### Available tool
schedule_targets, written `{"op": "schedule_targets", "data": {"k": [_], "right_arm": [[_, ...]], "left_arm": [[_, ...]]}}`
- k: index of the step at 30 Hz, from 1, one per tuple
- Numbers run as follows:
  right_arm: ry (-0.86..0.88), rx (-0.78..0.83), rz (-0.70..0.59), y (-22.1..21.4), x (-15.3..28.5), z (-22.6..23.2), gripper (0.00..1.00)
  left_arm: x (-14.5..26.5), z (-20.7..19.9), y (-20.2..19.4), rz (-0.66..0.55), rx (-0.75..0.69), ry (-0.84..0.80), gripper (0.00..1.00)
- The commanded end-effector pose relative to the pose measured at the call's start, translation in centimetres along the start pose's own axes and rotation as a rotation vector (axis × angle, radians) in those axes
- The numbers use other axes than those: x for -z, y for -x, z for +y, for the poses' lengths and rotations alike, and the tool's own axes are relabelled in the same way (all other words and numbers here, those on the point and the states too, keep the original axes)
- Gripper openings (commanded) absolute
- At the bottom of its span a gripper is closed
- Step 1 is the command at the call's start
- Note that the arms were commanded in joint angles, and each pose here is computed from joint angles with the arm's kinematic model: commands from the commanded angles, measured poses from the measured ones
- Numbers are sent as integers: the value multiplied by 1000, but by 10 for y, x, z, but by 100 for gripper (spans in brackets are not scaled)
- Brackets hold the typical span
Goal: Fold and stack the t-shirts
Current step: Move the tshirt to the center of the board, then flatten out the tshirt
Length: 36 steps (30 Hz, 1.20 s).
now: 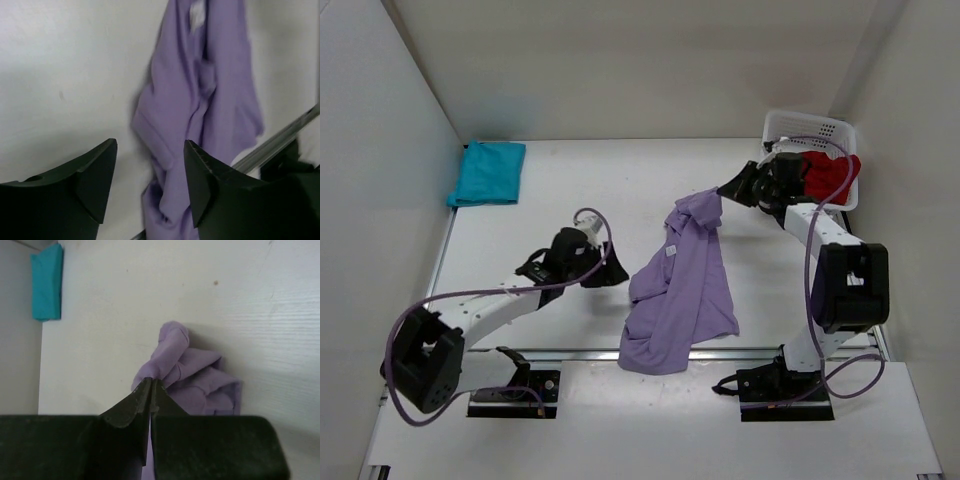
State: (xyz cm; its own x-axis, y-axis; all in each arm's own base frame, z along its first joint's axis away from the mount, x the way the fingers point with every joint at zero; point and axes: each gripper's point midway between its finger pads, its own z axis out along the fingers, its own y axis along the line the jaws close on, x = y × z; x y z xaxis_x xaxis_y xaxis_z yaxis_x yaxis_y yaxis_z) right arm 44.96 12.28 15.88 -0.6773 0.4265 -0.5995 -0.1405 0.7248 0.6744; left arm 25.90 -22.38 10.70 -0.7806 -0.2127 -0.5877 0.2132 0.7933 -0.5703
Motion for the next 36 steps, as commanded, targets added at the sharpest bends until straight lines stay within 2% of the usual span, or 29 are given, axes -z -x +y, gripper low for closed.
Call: {"op": "schedule_targets", "data": {"k": [1, 4, 8, 9, 13, 18, 20, 23, 24, 26, 28, 29, 31, 33, 36], "right_arm": [[45, 117, -210, 57, 32, 31, 0], [36, 117, -203, 50, 33, 28, 0], [31, 105, -218, 49, 39, 19, 0], [30, 95, -215, 47, 40, 17, 0], [22, 110, -221, 46, 41, 18, 0], [13, 98, -199, 33, 40, 12, 0], [20, 89, -197, 28, 40, 10, 0], [24, 81, -181, 15, 40, 10, 0], [15, 82, -184, 15, 41, 8, 0], [-2, 70, -185, 5, 46, 3, 0], [-24, 49, -196, -1, 53, 0, 1], [-39, 51, -184, -13, 55, 0, 0], [-64, 25, -175, -30, 58, -2, 0], [-85, -5, -134, -58, 60, -9, 0], [-39, -15, -78, -91, 65, 7, 0]], "left_arm": [[0, 19, -67, 225, -98, 77, 72], [4, 19, -93, 329, -159, 81, 78], [10, 6, -120, 457, -184, -9, 80], [8, 10, -130, 501, -175, -6, 80], [6, -21, -156, 592, -61, -202, 75], [-3, -42, -151, 540, -26, -273, 51], [-9, -44, -145, 508, 4, -276, 26], [-19, -48, -126, 446, 27, -275, 4], [-21, -47, -120, 432, 38, -269, 0], [-31, -41, -90, 366, 39, -225, 0], [-40, -27, -31, 249, 49, -151, 0], [-43, -29, 0, 180, 51, -137, 0], [-46, -3, 56, 74, 99, -51, 0], [-49, 5, 107, -23, 112, -8, 0], [-50, 37, 147, -84, 135, 96, 0]]}}
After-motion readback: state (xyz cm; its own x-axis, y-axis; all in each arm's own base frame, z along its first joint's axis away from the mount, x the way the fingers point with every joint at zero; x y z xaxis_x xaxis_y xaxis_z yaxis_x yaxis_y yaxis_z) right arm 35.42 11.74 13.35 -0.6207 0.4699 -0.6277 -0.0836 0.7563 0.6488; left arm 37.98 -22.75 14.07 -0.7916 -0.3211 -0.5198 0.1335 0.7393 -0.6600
